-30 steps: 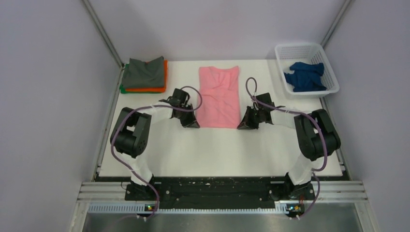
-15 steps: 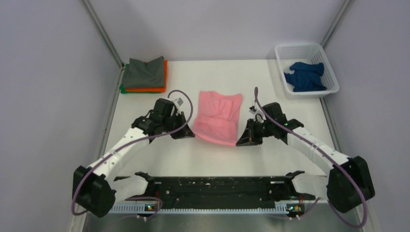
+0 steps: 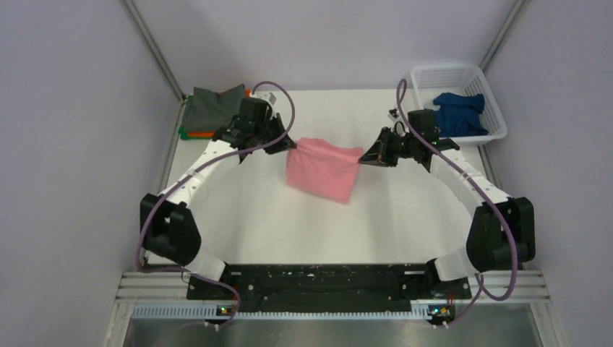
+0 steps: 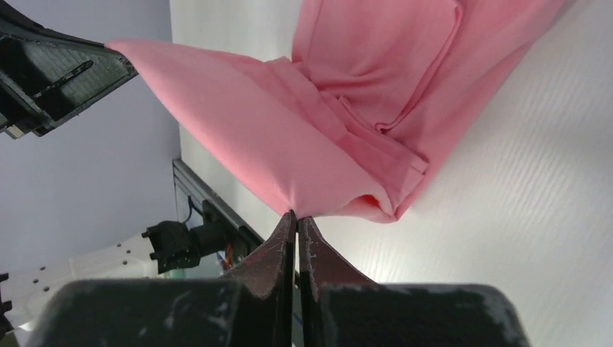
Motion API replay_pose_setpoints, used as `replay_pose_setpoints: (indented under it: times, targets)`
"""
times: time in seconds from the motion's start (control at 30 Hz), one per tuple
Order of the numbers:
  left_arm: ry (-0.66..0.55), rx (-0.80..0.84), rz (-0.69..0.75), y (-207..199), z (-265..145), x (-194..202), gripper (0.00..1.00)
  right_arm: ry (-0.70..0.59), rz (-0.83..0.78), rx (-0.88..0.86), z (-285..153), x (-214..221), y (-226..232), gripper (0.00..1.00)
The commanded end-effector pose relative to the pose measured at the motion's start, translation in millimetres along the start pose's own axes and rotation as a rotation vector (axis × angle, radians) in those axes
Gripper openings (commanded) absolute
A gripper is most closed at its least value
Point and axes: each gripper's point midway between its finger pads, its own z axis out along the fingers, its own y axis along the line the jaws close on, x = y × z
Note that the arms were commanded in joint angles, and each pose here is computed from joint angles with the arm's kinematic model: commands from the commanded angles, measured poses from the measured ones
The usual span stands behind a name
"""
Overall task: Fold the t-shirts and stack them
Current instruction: Fold the long partially folded tshirt into a neat square
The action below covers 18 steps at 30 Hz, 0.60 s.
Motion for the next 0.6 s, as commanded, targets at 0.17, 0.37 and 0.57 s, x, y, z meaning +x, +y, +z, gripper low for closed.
replay_pose_setpoints:
  times: [0.17,0.37,0.57]
  targets:
    - [-0.115,-0.023,0.068,3.2,52.5,-82.8,0.0,-0.127,-0.036,0.031,12.0,-81.8,-24.9,0.0]
    - [-0.098,-0.045,0.077,15.6,89.5,-104.1,0.0,-0.139,0.024,0.086,28.7,-107.7,-64.9,0.0]
    - [-0.038,-0.085,0.071,34.8,131.2,-106.4,0.0,-0.132,0.068,0.119,46.4,-124.4,-103.3,0.0]
